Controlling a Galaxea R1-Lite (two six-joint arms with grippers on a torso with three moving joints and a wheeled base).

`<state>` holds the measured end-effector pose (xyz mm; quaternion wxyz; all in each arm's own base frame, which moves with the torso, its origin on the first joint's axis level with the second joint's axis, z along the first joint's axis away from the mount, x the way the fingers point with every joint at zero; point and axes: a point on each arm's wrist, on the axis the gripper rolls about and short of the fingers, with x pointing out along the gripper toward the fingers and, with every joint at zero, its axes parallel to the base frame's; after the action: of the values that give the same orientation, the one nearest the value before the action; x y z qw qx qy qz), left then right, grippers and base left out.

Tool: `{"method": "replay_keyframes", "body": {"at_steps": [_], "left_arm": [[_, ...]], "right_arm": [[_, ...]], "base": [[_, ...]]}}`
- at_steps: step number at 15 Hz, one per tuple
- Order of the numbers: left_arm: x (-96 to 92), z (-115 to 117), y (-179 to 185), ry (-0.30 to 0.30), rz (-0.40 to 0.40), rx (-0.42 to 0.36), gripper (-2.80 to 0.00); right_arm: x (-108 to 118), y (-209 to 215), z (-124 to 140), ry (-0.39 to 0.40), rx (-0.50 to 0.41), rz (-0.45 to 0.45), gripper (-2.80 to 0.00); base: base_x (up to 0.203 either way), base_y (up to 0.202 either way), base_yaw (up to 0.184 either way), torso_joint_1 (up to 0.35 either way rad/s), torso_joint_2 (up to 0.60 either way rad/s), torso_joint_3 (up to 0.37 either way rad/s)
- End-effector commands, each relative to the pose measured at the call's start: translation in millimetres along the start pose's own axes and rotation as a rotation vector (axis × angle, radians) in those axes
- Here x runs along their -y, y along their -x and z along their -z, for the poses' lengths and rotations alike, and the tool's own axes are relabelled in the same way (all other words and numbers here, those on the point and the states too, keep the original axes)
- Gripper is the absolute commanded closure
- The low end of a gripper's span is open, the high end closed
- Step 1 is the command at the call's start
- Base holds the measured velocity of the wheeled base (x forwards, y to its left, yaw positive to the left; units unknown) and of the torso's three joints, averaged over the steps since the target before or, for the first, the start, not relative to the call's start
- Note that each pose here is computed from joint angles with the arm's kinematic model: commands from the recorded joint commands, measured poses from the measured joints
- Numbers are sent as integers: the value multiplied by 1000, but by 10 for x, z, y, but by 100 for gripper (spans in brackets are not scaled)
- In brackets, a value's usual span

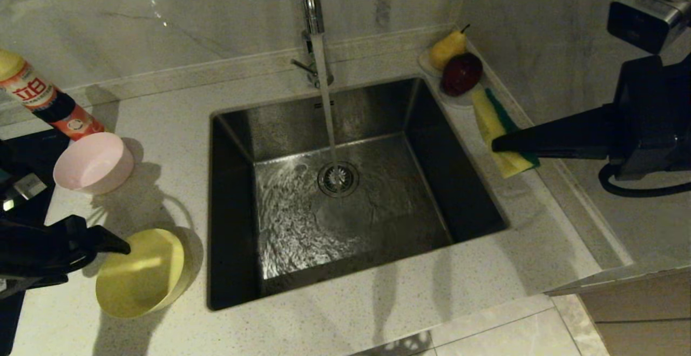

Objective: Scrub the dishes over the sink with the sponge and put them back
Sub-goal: Wash the bowl

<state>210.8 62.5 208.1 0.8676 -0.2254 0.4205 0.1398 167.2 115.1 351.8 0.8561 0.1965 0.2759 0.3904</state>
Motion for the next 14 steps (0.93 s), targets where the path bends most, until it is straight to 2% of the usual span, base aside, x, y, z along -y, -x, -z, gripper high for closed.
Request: {"method": "replay_keyframes", "body": {"at_steps": [1, 14], "left_arm": [[-21, 12, -142, 15, -1, -3, -280], [83, 111, -200, -6, 11, -41, -280]], "right_arm": [[-4, 32, 9, -1, 3, -2, 0], [44, 121, 79, -14, 7, 13, 0]], "base": [[0, 0, 0, 0, 0, 0], [0, 0, 0, 0, 0, 0]]}}
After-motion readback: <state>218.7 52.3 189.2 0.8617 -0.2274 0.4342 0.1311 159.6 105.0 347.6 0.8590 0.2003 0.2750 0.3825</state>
